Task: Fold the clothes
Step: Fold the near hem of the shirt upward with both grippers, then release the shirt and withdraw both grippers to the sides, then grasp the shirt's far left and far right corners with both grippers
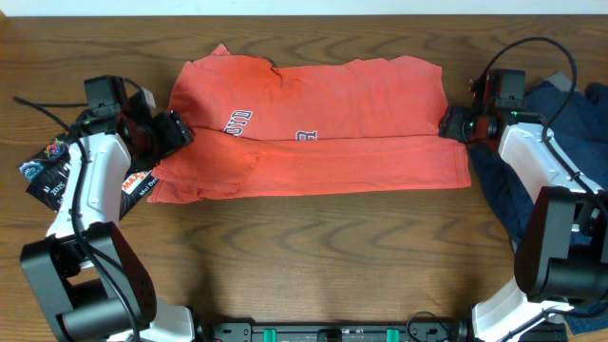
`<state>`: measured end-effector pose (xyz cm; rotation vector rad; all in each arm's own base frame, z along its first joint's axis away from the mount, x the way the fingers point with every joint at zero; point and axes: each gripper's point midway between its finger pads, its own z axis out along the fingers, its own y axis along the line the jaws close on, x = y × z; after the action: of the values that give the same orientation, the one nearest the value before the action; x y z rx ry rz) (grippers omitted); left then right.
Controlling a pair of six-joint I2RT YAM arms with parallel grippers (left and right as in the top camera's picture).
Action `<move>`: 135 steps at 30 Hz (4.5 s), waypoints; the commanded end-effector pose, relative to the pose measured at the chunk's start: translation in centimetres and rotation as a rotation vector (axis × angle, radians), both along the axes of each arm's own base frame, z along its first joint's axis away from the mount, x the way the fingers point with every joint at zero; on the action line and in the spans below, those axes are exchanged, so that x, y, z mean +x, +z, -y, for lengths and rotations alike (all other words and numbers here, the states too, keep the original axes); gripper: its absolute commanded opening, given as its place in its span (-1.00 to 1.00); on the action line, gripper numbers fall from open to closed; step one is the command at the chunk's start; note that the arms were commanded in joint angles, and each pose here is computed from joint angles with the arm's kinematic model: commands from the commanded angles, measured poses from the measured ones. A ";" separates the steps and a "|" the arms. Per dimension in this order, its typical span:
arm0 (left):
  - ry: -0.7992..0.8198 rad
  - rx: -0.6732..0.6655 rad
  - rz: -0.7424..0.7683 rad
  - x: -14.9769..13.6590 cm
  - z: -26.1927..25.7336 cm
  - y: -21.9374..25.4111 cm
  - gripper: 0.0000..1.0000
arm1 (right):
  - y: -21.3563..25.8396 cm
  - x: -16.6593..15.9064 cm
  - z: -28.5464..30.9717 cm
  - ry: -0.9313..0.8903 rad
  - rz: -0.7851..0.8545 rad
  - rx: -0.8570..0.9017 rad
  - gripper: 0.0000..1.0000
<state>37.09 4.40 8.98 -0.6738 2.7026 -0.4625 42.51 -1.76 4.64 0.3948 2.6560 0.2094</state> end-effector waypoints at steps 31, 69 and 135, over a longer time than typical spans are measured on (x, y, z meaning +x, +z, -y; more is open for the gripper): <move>0.121 0.272 -0.246 -8.4 -5.0 -7.6 -0.88 | -6.2 -9.8 2.7 -0.069 -0.336 -0.153 -0.98; 0.044 0.040 -0.104 -8.4 0.7 2.3 0.59 | 2.5 -6.7 3.8 -0.136 -0.121 -0.170 -0.66; -0.296 0.255 0.223 18.4 3.7 -1.4 0.83 | 3.9 -6.6 -2.7 0.142 -0.241 0.098 0.33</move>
<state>52.57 1.98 5.88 -0.2656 2.6351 -0.2572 35.79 0.68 8.13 0.2586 2.9276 0.3644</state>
